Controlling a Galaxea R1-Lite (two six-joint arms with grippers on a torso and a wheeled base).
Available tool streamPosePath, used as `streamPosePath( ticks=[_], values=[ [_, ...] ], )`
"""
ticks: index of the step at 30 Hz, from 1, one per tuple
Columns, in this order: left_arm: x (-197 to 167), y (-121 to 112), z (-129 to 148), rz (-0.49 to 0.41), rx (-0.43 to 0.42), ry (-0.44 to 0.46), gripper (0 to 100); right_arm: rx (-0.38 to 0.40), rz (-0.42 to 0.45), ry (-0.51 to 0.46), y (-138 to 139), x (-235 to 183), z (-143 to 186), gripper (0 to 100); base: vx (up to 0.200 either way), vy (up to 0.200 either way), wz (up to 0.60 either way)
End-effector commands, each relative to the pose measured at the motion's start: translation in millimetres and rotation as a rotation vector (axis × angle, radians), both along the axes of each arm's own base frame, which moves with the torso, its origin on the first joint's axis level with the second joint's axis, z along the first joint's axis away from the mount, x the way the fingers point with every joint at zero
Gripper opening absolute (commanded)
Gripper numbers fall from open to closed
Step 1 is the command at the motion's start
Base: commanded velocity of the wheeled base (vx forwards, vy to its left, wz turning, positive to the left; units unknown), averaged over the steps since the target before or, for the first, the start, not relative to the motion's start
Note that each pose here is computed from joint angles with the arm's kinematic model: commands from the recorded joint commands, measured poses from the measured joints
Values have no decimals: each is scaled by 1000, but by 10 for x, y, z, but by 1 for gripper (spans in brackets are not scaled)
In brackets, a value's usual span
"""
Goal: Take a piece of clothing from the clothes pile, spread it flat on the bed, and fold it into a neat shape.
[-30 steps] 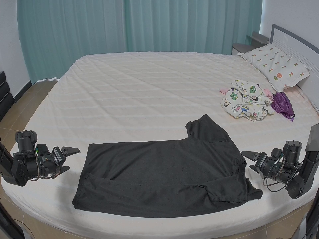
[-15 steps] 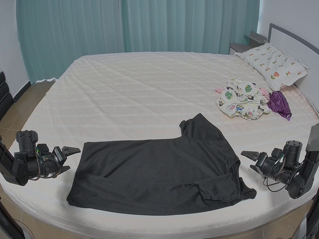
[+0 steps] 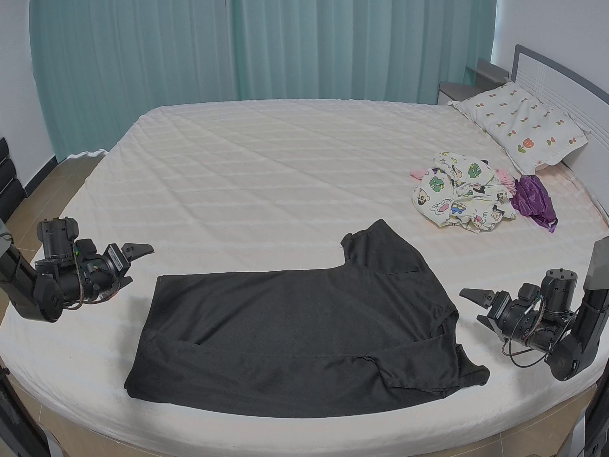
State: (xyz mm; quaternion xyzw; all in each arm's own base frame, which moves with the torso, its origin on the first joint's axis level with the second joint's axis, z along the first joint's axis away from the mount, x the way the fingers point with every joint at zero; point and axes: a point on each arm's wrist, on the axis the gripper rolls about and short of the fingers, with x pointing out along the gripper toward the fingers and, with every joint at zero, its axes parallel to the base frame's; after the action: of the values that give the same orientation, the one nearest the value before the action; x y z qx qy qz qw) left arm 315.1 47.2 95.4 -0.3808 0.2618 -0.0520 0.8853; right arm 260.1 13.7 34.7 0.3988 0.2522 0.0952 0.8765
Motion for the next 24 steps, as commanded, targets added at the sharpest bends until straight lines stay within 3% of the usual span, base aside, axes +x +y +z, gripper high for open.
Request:
streamPosePath(
  ticks=[1, 7, 19, 24],
  values=[
    [392, -11, -303, -54, 78, 19, 100, -1, 8, 6, 17, -4, -15, 100, 0, 0, 0],
    [619, -156, -502, -151, 177, 0, 100, -1, 10, 11, 21, -3, -27, 100, 0, 0, 0],
    [850, -308, -573, -151, 221, 17, 100, -1, 14, 14, 33, -3, -35, 100, 0, 0, 0],
    [869, -287, -629, -129, 305, 27, 100, -1, 14, 12, 33, 1, -34, 100, 0, 0, 0]
  ],
)
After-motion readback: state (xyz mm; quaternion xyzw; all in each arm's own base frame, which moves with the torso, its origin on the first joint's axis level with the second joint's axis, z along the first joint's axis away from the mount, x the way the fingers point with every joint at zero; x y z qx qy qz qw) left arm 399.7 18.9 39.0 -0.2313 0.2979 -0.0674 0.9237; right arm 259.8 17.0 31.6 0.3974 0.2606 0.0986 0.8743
